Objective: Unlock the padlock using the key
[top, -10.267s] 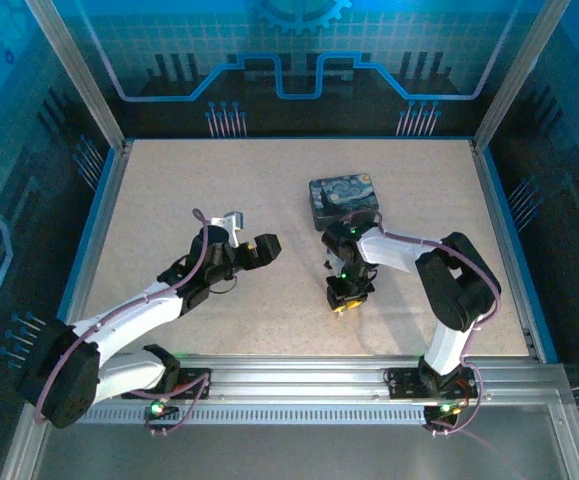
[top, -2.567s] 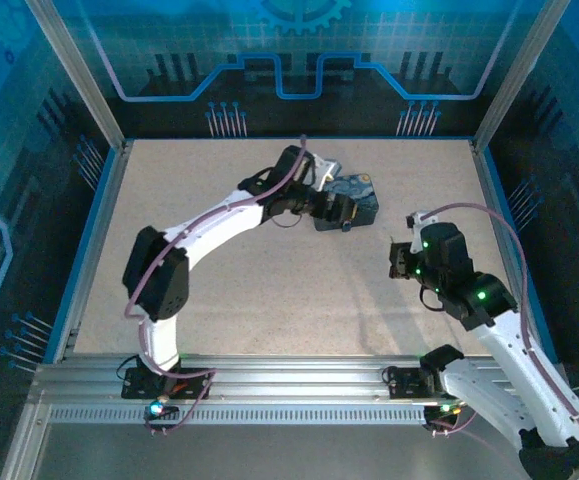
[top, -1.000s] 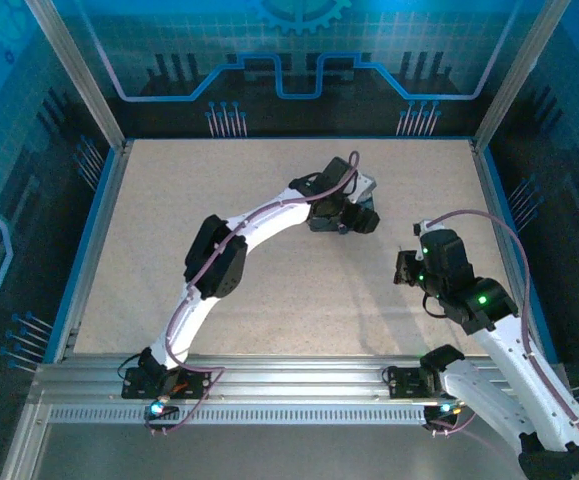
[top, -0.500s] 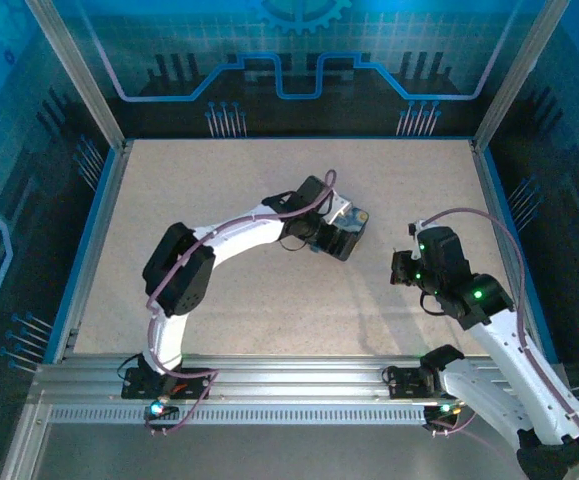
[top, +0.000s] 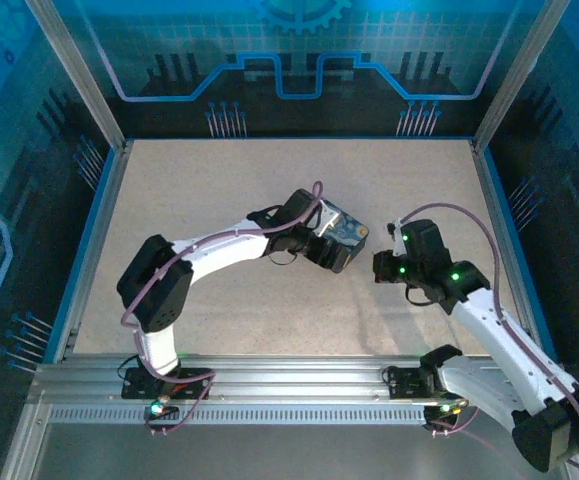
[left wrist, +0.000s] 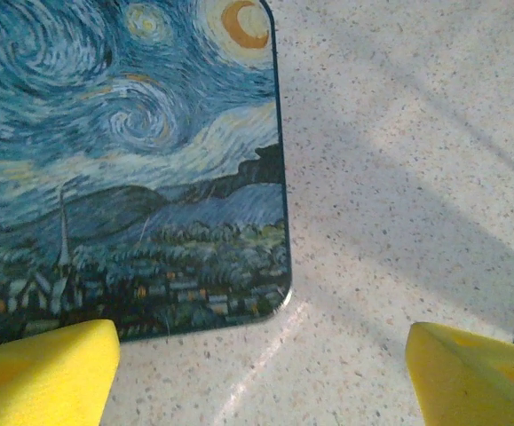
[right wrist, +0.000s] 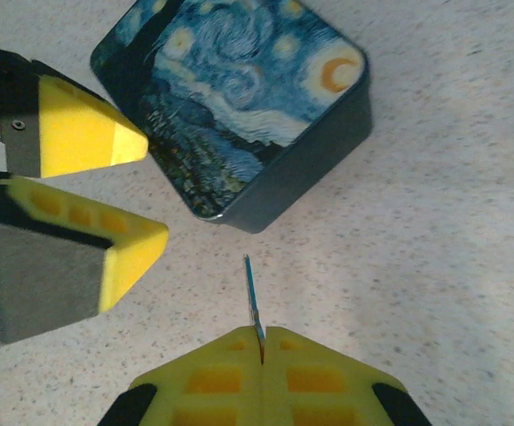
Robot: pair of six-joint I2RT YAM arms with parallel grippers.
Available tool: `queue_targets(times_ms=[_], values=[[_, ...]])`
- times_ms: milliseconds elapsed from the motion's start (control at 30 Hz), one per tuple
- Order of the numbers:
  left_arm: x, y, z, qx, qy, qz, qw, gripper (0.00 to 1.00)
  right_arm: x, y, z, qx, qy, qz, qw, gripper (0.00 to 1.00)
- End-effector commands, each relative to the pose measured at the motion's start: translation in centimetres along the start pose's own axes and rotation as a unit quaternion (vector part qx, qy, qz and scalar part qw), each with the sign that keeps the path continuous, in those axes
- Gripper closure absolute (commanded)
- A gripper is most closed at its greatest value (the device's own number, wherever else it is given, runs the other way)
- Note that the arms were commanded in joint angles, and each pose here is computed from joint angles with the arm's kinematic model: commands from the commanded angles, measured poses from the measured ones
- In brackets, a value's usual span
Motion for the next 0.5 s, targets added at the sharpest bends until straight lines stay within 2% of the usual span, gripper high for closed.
queue_targets(times_ms=[0, 133, 267, 467], values=[[-1.3, -3.5, -2.4, -0.067, 0.008, 0.010, 0.998, 0.12, 2.1, 1.3, -0.9, 0.002, -0.008, -0.073, 0.997, 1.00], [0.2, -5.9, -1.8, -0.106, -0.023, 0.004, 0.994, 0.12, 3.2, 3.1, -1.7, 0.014, -0.010, -0.121, 0.992, 1.00], [2.3, -7.3, 0.2, -0.147, -0.055, -0.005, 0.988, 0.11, 3.7, 5.3, -2.6, 0.027, -0.009, -0.153, 0.988, 1.00], [3.8, -7.1, 3.1, -0.216, -0.031, -0.032, 0.975, 0.04, 3.6, 8.3, -3.6, 0.035, -0.008, -0.150, 0.988, 1.00]])
Point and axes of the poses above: each hand's point on the last joint's axis, 136 mm out from that joint toward the fingers, its own y axis out along the fingers, its own x axis along the line the jaws close on, z = x × y, the point moved 3 cm from there along -y, back along the fingers, and after that the axes turned 11 degrees about y, right-handed, at the moved point
